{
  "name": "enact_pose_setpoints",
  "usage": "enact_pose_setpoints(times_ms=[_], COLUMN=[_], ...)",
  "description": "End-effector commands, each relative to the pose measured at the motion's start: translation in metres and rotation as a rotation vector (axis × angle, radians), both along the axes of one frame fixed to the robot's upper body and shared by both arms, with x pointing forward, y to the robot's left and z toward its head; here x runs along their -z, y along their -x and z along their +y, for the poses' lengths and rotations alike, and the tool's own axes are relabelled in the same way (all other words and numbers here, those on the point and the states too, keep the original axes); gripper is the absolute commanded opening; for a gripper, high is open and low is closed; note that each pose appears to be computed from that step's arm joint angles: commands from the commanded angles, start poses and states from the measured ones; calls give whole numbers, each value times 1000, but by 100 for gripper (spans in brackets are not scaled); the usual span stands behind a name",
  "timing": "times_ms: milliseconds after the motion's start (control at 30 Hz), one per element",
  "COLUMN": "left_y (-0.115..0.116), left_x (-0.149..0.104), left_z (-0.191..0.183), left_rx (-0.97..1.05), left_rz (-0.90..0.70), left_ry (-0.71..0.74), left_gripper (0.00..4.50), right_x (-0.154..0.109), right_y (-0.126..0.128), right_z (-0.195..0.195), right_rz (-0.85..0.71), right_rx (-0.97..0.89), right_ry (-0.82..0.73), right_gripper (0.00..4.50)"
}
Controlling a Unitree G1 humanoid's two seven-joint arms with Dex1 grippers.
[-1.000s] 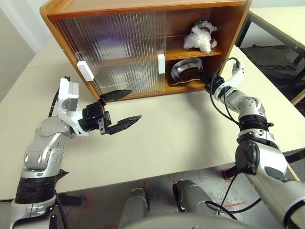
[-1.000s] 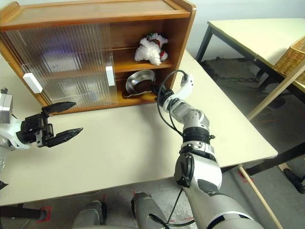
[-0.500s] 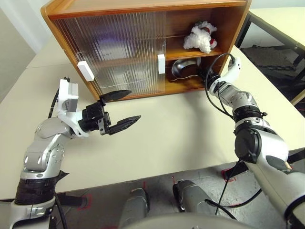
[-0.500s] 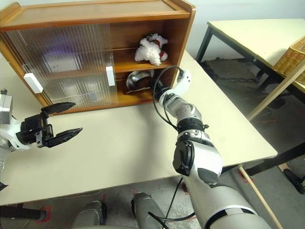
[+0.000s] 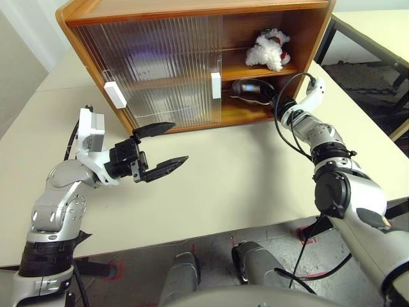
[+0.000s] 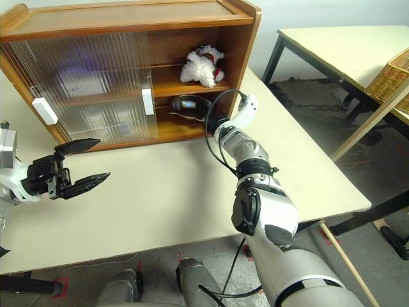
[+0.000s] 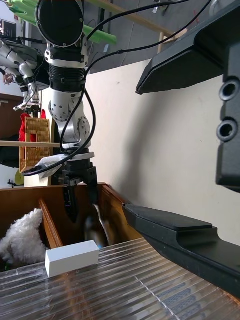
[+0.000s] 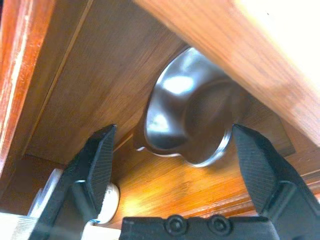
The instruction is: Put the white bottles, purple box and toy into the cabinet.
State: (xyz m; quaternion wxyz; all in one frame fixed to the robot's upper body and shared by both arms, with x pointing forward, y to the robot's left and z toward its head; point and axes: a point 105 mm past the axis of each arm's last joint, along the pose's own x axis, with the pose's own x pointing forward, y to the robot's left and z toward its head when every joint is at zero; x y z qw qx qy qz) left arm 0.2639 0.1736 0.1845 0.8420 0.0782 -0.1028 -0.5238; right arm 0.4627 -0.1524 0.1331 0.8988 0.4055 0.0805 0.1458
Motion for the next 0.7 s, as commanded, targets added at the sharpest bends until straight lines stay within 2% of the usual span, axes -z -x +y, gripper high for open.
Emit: enact_pose_setpoints(times_ms=[33, 267, 300, 400, 500, 533, 567, 700], left_y=[0, 0, 1, 2, 3, 3, 4, 6], left_x=[2, 3, 3, 5, 5, 5, 5, 5], left_z=[3, 4, 4, 6, 11, 13, 15, 20], left_rx=[-8, -9, -10, -15, -28, -31, -34, -49], left_rz=[2, 4, 4, 11, 14, 15, 17, 25], left_ry=[-14, -14, -13, -13, -21, -25, -29, -38], left_gripper=[450, 450, 450, 450, 450, 450, 450, 450], right_x=[-1, -10, -12, -33, -30, -30, -30, -24], right_y=[1, 11, 16, 47, 65, 68, 72, 89], right_z=[-2, -4, -3, 2, 0, 0, 2, 28], right_rz=[-27, -117, -141, -382, -419, -421, -425, -450], right_rx=[-5, -119, -166, -366, -438, -445, -459, -579], right_ry=[46, 215, 247, 378, 428, 431, 430, 455], right_gripper=[448, 448, 448, 448, 448, 412, 395, 247])
